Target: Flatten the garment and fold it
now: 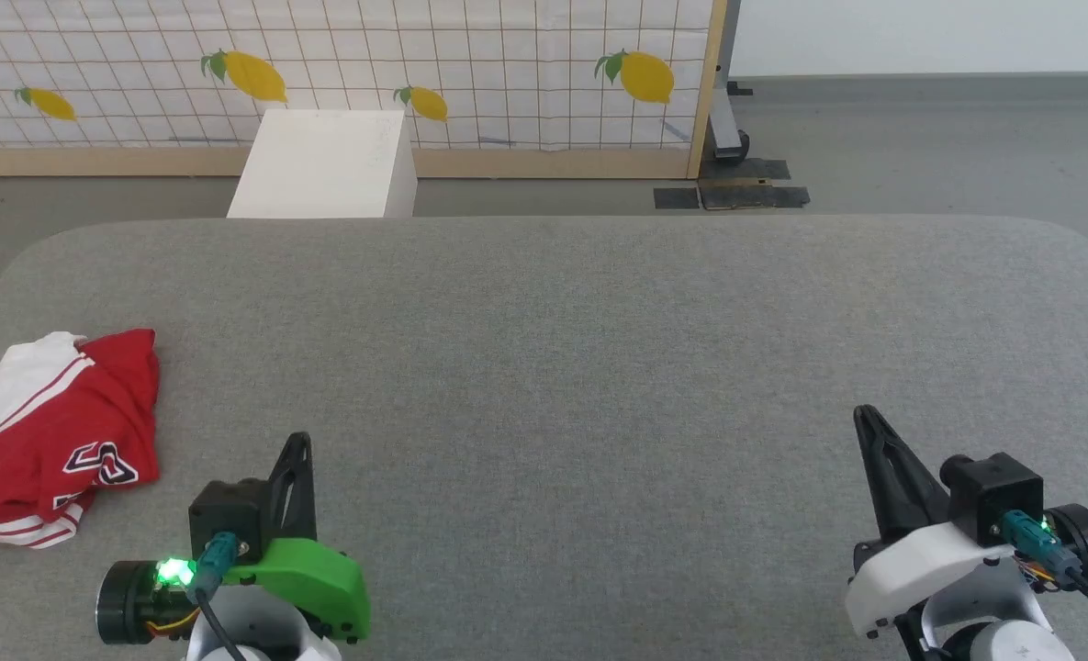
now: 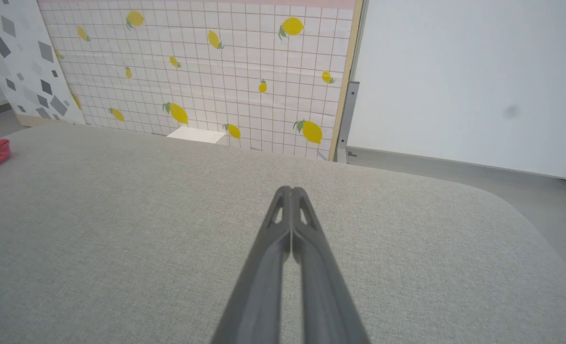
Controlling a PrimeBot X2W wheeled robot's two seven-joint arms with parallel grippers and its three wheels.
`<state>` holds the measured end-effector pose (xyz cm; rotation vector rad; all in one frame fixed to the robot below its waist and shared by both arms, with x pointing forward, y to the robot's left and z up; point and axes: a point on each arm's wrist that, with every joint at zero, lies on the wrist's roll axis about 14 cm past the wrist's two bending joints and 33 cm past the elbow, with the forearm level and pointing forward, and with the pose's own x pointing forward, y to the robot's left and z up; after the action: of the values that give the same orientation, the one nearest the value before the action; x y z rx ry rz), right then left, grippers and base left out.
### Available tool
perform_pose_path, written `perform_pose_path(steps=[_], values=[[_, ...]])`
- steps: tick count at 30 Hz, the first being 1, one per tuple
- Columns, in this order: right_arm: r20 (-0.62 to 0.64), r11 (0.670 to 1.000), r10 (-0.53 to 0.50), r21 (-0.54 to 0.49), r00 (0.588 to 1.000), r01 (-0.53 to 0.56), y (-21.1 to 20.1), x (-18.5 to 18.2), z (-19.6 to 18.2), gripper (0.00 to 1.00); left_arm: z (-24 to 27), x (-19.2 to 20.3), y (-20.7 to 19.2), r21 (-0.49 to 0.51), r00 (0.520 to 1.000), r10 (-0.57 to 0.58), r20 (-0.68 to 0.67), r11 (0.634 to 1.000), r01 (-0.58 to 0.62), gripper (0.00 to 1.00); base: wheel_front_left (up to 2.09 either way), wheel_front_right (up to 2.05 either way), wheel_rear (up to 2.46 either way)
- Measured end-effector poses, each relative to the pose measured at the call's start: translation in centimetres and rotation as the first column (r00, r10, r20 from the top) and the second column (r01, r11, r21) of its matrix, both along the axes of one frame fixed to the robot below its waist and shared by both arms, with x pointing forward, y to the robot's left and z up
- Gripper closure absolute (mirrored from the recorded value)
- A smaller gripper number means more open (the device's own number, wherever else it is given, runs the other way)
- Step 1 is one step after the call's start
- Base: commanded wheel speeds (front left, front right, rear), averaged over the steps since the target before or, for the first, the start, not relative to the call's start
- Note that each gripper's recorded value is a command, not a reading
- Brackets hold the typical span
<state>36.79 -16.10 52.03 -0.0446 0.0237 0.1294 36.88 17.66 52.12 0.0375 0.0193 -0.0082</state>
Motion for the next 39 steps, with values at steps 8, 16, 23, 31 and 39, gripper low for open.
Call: perform_pose_path(steps=[8, 16, 23, 31, 39], values=[[0.000, 1.000, 0.000, 0.000, 1.000, 0.000, 0.0, 0.0, 0.0, 1.00, 0.0, 0.0, 0.0, 0.000, 1.000, 0.000, 0.000, 1.000, 0.000, 1.00, 0.00, 0.00, 0.00], [-0.001, 1.000, 0.000, 0.000, 1.000, 0.000, 0.0, 0.0, 0.0, 0.00, -0.1, 0.0, -0.1, -0.004, 1.000, -0.001, -0.002, 1.000, 0.001, 0.00, 0.00, 0.00, 0.00], [0.006, 1.000, -0.010, 0.003, 1.000, 0.010, -0.4, 0.0, 0.0, 0.00, -0.2, -0.1, -0.4, -0.008, 1.000, -0.012, 0.000, 1.000, 0.012, 0.00, 0.00, 0.00, 0.00], [0.019, 1.000, -0.016, 0.014, 1.000, 0.016, -0.6, -0.1, 0.2, 0.00, -0.4, -0.1, -0.8, -0.014, 1.000, -0.018, 0.004, 1.000, 0.018, 0.00, 0.00, 0.00, 0.00], [0.034, 0.999, -0.019, 0.027, 0.999, 0.018, -0.7, -0.1, 0.4, 0.00, -0.3, -0.1, -1.1, -0.022, 1.000, -0.023, 0.015, 0.999, 0.023, 0.00, 0.00, 0.00, 0.00]])
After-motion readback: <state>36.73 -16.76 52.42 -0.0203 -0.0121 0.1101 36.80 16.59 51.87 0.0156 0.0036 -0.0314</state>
